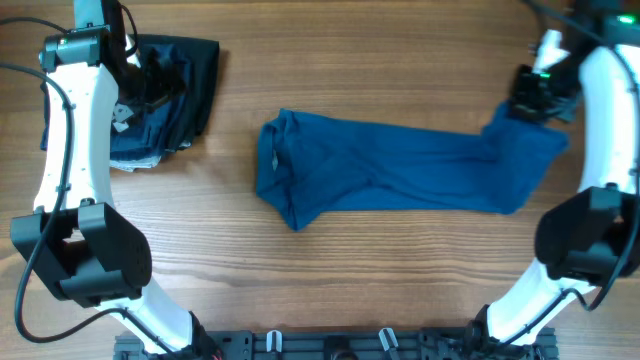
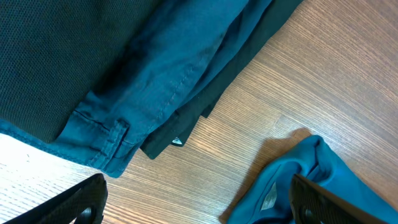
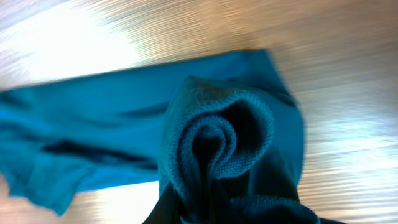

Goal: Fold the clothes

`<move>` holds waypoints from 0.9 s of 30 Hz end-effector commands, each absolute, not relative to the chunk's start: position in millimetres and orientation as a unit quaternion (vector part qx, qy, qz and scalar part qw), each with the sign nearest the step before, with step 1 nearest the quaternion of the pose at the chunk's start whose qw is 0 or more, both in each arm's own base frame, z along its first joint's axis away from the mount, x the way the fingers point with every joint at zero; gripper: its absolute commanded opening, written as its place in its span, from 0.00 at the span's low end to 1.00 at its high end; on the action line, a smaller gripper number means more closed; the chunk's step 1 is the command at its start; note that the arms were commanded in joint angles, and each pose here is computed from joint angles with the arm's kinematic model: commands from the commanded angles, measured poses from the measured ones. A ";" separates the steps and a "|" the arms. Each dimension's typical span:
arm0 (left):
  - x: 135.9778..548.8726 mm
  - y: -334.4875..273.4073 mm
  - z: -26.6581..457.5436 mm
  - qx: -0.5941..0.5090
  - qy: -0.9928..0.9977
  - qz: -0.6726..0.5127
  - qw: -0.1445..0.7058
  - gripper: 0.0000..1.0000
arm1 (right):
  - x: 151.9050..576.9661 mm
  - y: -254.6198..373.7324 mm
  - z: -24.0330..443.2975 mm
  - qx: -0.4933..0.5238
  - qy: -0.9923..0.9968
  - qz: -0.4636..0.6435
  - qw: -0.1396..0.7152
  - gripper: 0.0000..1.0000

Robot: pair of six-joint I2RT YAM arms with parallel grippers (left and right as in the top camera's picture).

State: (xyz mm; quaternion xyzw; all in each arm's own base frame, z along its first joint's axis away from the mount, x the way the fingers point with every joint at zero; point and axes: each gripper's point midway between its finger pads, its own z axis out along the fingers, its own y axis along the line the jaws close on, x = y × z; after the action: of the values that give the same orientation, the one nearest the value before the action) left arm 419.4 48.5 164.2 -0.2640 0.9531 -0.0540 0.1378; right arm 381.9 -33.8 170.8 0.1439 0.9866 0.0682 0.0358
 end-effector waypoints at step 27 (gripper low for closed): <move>423.8 47.6 175.8 -0.255 0.951 -0.065 0.161 0.95 | 402.6 173.8 107.4 -0.034 0.979 0.163 0.117 0.72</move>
State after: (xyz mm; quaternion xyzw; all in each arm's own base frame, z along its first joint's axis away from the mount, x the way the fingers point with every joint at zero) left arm 424.3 47.9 165.8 -0.2610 0.9522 -0.0588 0.1473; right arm 396.8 176.6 78.0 0.0183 0.9859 0.1377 0.0932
